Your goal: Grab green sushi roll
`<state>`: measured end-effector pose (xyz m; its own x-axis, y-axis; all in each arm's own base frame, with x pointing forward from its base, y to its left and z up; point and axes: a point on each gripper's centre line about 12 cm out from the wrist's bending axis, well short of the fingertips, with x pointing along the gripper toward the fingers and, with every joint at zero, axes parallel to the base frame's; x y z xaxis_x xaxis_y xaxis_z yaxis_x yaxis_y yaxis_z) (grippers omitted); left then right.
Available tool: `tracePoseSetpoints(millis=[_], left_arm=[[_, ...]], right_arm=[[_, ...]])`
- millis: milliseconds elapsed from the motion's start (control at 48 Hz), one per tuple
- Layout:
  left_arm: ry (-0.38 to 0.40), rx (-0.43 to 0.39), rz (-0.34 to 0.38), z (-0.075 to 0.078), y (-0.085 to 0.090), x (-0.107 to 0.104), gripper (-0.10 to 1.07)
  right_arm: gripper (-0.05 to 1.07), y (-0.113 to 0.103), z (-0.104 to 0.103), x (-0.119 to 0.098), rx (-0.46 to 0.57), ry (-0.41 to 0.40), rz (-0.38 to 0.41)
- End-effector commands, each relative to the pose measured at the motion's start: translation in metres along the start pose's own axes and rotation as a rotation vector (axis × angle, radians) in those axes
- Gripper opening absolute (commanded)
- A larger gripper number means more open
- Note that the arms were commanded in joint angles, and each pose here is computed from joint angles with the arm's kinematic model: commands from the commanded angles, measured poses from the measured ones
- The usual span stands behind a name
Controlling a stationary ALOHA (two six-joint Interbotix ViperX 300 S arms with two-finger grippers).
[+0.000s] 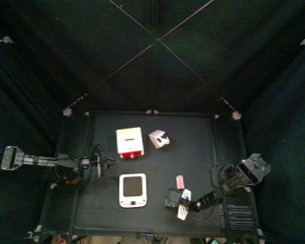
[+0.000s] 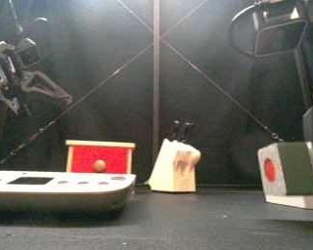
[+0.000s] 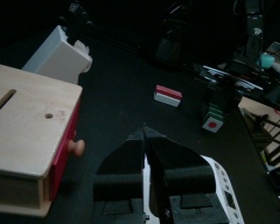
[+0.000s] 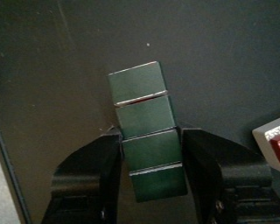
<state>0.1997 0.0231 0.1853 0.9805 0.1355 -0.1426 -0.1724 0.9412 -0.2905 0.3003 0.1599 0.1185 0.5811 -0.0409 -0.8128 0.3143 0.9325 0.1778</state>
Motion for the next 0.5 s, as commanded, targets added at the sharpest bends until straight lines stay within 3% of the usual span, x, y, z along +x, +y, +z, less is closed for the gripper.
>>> tracePoseSetpoints(millis=[0, 479], left_arm=[[-0.011, 0.000, -0.005, 0.0034, -0.0014, 0.0016, 0.40], [-0.011, 0.000, -0.005, 0.0034, -0.0014, 0.0016, 0.40]], right_arm=[[0.60, 0.0081, 0.0178, -0.0165, 0.018, -0.051, 0.052], [0.60, 0.0111, 0.0218, -0.0180, 0.015, -0.063, 0.062]])
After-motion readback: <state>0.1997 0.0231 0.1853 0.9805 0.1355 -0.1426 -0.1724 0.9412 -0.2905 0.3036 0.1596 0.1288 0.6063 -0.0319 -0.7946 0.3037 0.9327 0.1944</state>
